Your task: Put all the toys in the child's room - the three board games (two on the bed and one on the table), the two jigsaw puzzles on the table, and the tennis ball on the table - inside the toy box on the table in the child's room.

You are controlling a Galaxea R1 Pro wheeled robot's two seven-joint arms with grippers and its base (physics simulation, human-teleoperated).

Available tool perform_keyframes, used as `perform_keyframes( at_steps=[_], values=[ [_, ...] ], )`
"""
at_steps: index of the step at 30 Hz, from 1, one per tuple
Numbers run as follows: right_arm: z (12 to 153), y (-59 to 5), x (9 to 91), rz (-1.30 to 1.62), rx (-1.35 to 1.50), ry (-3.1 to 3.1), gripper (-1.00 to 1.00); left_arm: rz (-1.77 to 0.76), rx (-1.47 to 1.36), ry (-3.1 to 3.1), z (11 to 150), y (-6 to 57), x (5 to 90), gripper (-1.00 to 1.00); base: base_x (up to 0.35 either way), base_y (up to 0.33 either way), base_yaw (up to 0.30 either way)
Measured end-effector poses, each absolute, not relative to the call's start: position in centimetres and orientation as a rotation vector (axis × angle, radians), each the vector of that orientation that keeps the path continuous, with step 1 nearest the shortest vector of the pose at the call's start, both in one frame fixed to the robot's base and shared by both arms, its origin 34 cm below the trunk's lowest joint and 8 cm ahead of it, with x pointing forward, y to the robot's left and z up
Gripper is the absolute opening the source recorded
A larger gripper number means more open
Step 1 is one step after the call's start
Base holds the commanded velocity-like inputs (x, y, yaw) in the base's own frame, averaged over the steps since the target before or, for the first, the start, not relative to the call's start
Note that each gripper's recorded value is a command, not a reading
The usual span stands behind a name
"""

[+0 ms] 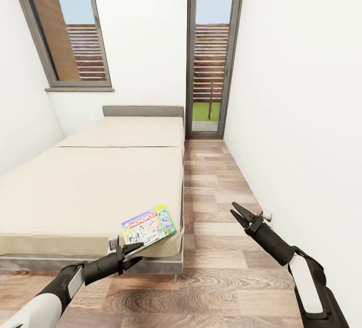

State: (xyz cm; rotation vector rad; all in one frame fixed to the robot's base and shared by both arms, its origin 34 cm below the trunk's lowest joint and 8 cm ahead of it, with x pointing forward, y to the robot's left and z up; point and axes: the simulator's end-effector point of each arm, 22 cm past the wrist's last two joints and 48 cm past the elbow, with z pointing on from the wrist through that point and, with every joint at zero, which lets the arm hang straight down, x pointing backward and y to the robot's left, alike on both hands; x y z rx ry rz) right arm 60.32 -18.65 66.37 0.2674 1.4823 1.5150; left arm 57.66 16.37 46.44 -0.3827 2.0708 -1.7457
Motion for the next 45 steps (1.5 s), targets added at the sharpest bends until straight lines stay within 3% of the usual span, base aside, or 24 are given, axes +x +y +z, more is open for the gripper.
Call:
perform_keyframes(
  at_steps=[45],
  values=[
    [66.3,-18.62,60.34,1.515,0.269,1.484,1.0,-1.746,-0.383,2.07,46.44,16.37,57.67,1.0,-0.026,0.0,0.0]
  ],
)
